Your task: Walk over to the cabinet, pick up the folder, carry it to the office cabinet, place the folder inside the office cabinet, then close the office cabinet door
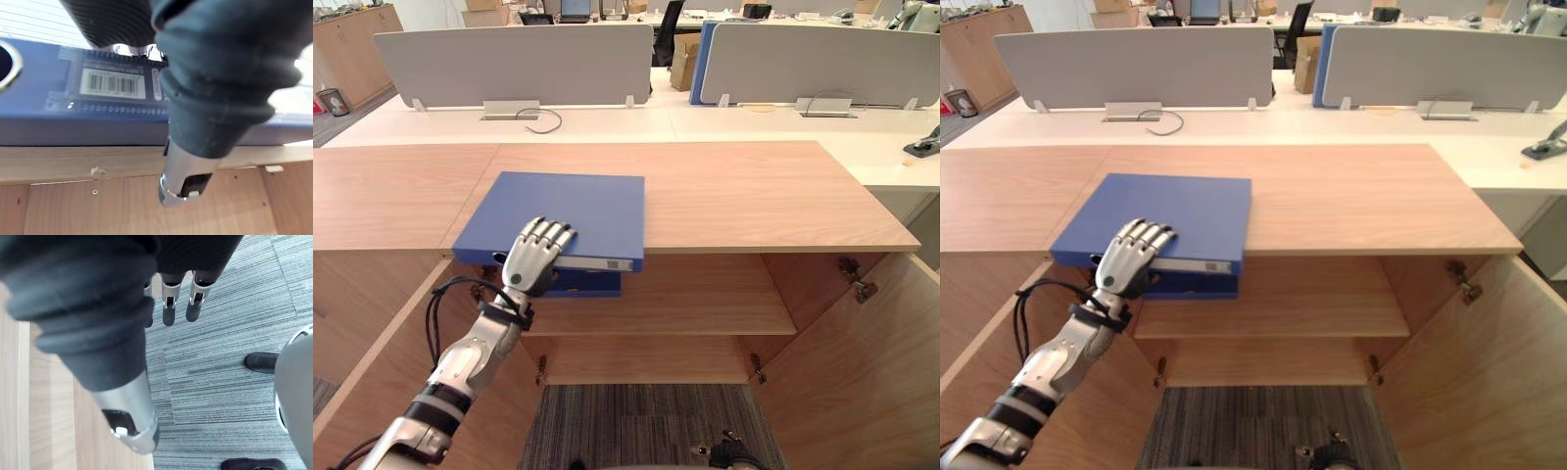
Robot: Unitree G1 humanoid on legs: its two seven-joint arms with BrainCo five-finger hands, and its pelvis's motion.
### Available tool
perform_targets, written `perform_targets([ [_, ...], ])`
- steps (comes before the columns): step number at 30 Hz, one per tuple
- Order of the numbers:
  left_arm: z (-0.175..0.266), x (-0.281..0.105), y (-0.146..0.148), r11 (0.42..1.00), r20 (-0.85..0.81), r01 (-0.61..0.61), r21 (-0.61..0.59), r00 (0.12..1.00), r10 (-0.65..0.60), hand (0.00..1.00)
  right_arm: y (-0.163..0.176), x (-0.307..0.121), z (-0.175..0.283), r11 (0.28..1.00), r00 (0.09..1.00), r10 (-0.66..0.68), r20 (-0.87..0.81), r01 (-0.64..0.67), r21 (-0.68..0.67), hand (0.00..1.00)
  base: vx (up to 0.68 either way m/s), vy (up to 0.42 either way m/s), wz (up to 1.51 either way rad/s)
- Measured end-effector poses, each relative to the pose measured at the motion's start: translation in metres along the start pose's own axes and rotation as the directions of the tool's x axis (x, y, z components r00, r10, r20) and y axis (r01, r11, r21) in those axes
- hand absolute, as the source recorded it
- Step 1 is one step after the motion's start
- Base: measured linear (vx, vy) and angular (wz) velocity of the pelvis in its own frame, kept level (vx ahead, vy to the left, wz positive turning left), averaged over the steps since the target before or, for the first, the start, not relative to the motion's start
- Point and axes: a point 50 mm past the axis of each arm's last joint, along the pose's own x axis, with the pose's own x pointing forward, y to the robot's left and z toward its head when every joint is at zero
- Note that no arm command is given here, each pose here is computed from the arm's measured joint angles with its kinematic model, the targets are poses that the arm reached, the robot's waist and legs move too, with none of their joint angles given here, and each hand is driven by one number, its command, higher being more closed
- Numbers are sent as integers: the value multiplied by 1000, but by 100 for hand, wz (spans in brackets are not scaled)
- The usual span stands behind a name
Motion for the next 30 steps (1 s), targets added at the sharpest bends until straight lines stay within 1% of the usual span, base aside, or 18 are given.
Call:
perform_targets([
  [2,-7,4,0,1000,-65,-12,-14,998,11,100,-2,0,-1,1000,1000,-7,-7,7,22,0,0,31,-2],
  [4,-12,1,-1,998,-136,-27,-61,991,18,100,-6,1,-3,1000,1000,-14,-19,15,27,0,2,18,-2],
  [11,-16,-13,-2,996,-201,-40,-80,979,23,100,-8,0,-6,999,1000,-16,-21,17,29,0,-7,33,-12],
  [15,-11,-17,2,992,-219,-77,-96,974,54,100,-12,-1,-14,998,998,-31,-45,34,58,0,-4,18,-1],
  [18,5,-26,10,983,-219,-114,-144,972,81,100,-13,-1,-15,997,998,-35,-47,38,60,0,6,44,0],
  [21,34,-39,22,959,-158,-140,-246,982,103,100,-14,-2,-17,997,998,-37,-53,40,59,0,14,41,4],
  [22,52,-44,29,927,-112,-152,-344,986,120,100,-14,-2,-19,997,998,-37,-59,41,58,0,12,34,10],
  [23,59,-46,32,910,-95,-153,-385,988,126,100,-14,-2,-19,998,997,-37,-61,41,57,0,9,34,14],
  [24,74,-49,39,865,-57,-145,-480,989,134,100,-13,-2,-20,998,997,-35,-67,38,50,0,1,20,11],
  [25,79,-51,41,841,-41,-134,-524,990,132,100,-13,-2,-22,998,997,-35,-72,38,49,0,-11,34,9],
  [26,92,-53,49,781,-1,-112,-615,990,141,100,-13,-3,-22,998,997,-34,-75,38,48,0,-18,33,2],
  [27,98,-54,53,730,21,-89,-677,990,140,100,-13,-3,-22,998,997,-34,-76,38,48,0,-43,47,-1],
  [28,106,-55,61,636,40,-65,-769,988,149,100,-13,-3,-22,998,996,-35,-76,38,48,0,-43,34,-3],
  [29,107,-56,64,597,35,-63,-800,988,152,100,-13,-3,-22,998,996,-35,-77,38,48,0,-47,32,-3],
  [30,106,-57,67,538,18,-69,-840,988,154,100,-13,-2,-22,998,996,-35,-77,39,48,0,-46,24,-2],
])
